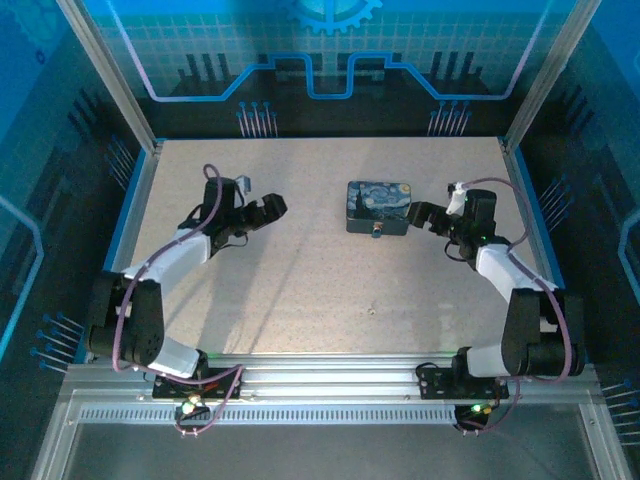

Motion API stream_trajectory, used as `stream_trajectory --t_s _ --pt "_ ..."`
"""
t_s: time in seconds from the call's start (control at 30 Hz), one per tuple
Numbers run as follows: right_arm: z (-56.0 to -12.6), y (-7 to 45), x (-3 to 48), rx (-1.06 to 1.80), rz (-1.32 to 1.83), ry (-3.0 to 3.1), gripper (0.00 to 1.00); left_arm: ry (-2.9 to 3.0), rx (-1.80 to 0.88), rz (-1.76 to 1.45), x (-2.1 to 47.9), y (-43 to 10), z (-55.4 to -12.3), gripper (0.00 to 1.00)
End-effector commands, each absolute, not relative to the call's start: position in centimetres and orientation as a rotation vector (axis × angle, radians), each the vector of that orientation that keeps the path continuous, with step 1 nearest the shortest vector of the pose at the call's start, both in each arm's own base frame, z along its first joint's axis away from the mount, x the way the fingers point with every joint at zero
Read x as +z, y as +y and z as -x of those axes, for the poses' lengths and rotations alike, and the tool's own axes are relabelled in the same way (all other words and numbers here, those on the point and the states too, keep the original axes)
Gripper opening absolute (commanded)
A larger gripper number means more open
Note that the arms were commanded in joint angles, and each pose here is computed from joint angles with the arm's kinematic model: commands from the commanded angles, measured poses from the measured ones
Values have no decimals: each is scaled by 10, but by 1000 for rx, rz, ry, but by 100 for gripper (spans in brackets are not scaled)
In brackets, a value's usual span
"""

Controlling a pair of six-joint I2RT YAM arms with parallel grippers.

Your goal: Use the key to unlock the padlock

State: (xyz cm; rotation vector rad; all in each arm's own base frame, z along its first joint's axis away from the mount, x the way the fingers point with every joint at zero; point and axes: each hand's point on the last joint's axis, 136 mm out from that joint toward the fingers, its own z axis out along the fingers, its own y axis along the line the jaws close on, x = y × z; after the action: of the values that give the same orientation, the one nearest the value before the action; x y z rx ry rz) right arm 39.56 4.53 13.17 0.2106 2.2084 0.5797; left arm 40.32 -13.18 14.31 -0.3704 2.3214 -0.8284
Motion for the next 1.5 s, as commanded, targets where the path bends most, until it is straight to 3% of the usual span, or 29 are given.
stream_trajectory --t_s 0.0,0.7,1.47 --pt "-405 46 135 639 -241 2209 100 2339 -961 329 150 -162 -413 97" --pt "-446 73 104 860 -142 2253 100 2408 -1281 88 111 -311 -475 76" --pt "-441 108 99 965 -24 2278 100 2419 -1389 15 100 -350 -476 70"
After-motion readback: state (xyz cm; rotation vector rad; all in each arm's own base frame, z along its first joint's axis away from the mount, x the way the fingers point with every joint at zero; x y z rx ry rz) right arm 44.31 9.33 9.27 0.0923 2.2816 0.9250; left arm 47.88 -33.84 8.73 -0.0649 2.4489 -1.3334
